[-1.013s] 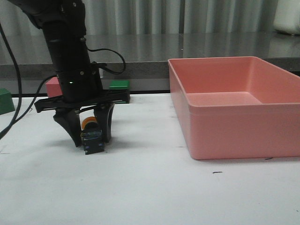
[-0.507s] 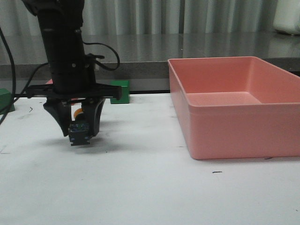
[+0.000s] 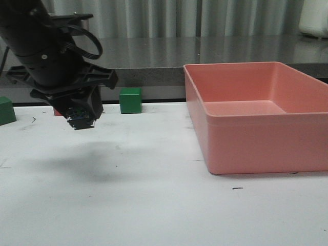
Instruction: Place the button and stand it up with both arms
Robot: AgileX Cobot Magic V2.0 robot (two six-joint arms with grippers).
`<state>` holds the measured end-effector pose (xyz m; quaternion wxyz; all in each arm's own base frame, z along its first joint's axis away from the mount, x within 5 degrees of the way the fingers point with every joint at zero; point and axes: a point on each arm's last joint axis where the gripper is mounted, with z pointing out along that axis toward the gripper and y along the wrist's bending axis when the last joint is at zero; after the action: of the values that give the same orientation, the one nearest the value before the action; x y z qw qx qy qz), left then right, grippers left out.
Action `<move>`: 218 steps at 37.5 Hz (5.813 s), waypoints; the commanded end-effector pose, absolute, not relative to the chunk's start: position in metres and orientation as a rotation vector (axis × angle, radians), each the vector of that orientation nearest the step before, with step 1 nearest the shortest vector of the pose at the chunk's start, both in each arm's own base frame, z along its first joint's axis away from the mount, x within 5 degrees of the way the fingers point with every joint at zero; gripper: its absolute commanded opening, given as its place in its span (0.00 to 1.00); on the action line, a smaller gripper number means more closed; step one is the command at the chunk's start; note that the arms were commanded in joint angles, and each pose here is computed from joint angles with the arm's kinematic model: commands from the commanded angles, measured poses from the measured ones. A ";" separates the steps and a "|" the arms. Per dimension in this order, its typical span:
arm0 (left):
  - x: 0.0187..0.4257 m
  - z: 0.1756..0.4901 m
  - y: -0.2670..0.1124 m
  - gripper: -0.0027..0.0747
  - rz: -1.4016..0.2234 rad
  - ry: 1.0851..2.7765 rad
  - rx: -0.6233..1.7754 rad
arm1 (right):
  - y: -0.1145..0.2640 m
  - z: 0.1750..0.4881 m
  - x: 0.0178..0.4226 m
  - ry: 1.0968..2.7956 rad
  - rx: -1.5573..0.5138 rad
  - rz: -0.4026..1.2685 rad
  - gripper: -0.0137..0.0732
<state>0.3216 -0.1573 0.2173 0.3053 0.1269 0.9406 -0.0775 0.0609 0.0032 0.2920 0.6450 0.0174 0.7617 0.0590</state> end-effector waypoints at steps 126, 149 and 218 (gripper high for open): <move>0.217 0.207 -0.087 0.71 -0.365 1.577 0.406 | 0.003 0.306 0.061 1.641 0.022 0.117 0.08; 0.155 0.315 -0.050 0.71 -0.194 1.709 0.310 | 0.003 0.306 0.061 1.641 0.022 0.117 0.08; 0.074 0.311 -0.013 0.01 -0.192 1.722 0.109 | 0.003 0.306 0.061 1.641 0.022 0.117 0.08</move>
<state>0.0767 -0.0114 0.2977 0.5956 0.0427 0.7995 -0.0653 0.0606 0.0032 0.2921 0.6457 0.0174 0.7611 0.0591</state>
